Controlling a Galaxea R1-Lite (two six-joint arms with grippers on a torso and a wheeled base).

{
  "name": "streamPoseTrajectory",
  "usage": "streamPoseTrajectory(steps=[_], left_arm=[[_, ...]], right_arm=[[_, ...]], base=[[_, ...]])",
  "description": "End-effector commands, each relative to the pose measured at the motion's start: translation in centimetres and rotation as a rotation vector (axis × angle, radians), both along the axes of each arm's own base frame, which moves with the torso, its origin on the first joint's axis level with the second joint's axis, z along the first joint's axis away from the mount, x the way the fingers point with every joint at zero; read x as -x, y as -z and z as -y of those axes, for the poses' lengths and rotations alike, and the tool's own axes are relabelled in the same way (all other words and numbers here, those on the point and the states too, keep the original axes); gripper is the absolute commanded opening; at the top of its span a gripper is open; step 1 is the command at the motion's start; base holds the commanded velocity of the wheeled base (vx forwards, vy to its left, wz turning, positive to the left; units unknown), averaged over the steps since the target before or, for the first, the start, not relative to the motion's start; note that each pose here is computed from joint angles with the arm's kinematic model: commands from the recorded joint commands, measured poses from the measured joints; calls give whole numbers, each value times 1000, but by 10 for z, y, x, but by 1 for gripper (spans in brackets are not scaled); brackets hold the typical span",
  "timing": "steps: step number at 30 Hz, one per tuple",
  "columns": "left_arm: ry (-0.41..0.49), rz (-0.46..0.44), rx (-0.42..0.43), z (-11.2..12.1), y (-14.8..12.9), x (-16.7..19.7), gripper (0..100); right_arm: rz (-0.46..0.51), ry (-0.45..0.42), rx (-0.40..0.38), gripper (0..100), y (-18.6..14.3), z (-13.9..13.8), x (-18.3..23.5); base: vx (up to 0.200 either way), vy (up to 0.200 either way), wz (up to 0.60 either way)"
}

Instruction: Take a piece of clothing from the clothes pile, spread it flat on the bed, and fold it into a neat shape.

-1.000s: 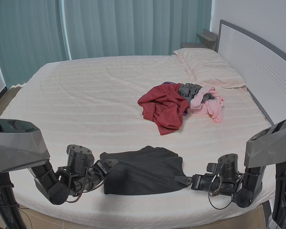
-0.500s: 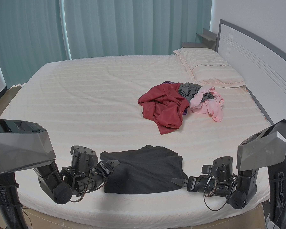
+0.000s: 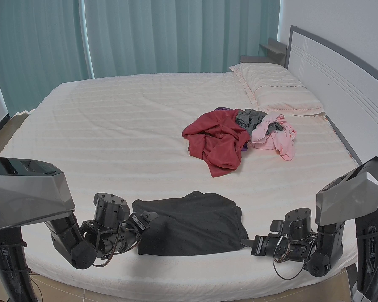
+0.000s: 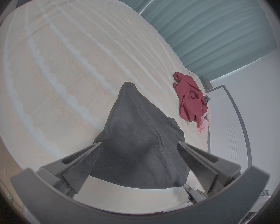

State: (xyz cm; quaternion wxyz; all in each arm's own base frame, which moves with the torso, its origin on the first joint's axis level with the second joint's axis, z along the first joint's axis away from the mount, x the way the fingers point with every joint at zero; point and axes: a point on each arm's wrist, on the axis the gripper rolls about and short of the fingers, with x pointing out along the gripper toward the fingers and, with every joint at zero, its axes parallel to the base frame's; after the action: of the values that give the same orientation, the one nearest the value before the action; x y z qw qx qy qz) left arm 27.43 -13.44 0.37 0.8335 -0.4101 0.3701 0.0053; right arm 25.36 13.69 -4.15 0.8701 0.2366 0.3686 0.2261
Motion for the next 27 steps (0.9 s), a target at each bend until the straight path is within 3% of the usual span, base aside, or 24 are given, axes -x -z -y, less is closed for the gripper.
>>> streamPoseTrajectory(steps=[1, 18, 19, 24, 27], left_arm=[[0, -3, -1, 0, 1, 0, 100], [8, -11, -5, 1, 1, 3, 100], [8, -11, -5, 1, 1, 3, 100], [14, -21, -10, 3, 2, 4, 100], [15, -25, -11, 3, 3, 4, 100]], right_arm=[[-9, -3, 5, 0, -4, 4, 7], [-33, -10, 41, 0, -10, 18, 11], [-33, -10, 41, 100, -10, 18, 11], [-39, -12, 44, 100, -9, 18, 12], [16, 4, 20, 100, -20, 20, 7]], base=[[0, 0, 0], [0, 0, 0], [0, 0, 0], [0, 0, 0], [0, 0, 0]])
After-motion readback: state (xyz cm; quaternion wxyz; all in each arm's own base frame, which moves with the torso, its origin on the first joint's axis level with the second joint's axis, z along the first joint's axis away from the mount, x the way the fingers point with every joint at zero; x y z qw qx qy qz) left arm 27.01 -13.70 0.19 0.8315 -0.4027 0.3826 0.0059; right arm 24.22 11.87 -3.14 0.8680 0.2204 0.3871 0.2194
